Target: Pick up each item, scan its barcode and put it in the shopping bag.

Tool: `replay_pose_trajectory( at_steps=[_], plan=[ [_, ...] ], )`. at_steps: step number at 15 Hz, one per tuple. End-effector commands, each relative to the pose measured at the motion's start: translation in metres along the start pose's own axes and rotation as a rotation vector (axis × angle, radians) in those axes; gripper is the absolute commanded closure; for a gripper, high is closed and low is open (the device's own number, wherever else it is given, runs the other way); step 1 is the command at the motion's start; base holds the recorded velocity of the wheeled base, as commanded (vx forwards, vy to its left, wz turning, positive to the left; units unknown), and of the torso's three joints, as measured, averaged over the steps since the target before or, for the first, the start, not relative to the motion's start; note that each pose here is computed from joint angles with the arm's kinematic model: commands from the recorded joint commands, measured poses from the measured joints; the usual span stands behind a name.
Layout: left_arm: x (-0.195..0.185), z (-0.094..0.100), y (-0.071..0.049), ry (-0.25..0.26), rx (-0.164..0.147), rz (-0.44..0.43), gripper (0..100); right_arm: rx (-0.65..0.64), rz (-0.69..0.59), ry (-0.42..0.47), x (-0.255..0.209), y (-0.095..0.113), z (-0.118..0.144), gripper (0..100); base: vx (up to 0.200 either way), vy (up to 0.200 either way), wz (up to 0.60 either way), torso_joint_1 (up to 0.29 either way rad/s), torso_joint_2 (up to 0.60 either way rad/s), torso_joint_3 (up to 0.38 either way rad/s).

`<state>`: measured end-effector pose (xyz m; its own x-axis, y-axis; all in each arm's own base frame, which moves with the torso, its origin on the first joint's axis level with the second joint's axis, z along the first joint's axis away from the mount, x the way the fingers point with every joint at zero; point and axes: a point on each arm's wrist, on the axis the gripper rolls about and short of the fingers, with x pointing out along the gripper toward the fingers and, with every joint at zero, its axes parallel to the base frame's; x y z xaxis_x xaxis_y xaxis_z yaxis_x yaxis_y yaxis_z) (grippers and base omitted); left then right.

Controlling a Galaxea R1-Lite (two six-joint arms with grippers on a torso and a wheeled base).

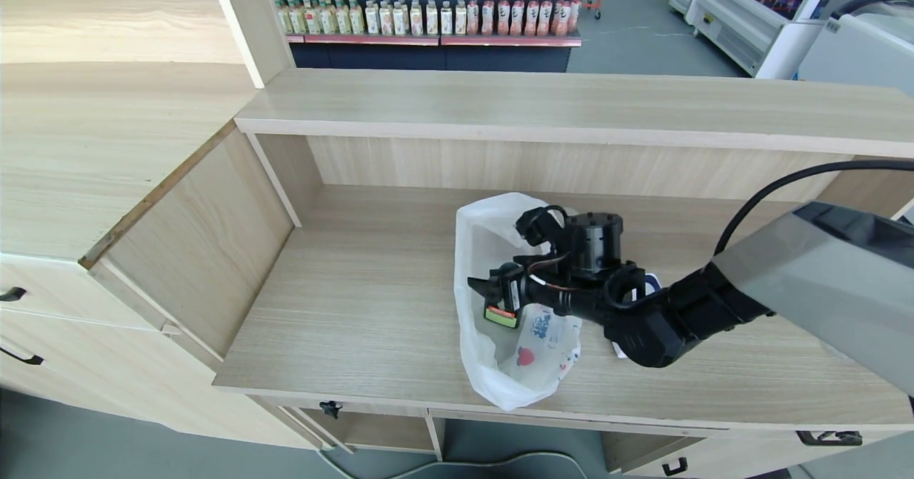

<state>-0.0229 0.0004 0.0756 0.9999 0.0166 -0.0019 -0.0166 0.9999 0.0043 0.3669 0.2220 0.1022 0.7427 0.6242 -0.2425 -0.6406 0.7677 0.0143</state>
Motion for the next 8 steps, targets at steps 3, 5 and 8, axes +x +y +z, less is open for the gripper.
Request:
replay_pose_trajectory(
  at_steps=[3, 5, 8],
  plan=[
    [0.000, 0.000, 0.000, 0.000, 0.000, 0.000, 0, 0.156, -0.013, -0.103, -0.049, -0.004, 0.059, 0, 0.000, 0.000, 0.00, 0.000, 0.00, 0.000],
    [0.000, 0.000, 0.000, 0.000, 0.000, 0.000, 0, 0.216, -0.055, -0.102, -0.089, -0.013, 0.076, 0, 0.000, 0.000, 0.00, 0.000, 0.00, 0.000],
    [0.000, 0.000, 0.000, 0.000, 0.000, 0.000, 0, 0.226, -0.131, -0.086, -0.137, -0.025, 0.081, 0, 0.000, 0.000, 0.00, 0.000, 0.00, 0.000]
  ],
)
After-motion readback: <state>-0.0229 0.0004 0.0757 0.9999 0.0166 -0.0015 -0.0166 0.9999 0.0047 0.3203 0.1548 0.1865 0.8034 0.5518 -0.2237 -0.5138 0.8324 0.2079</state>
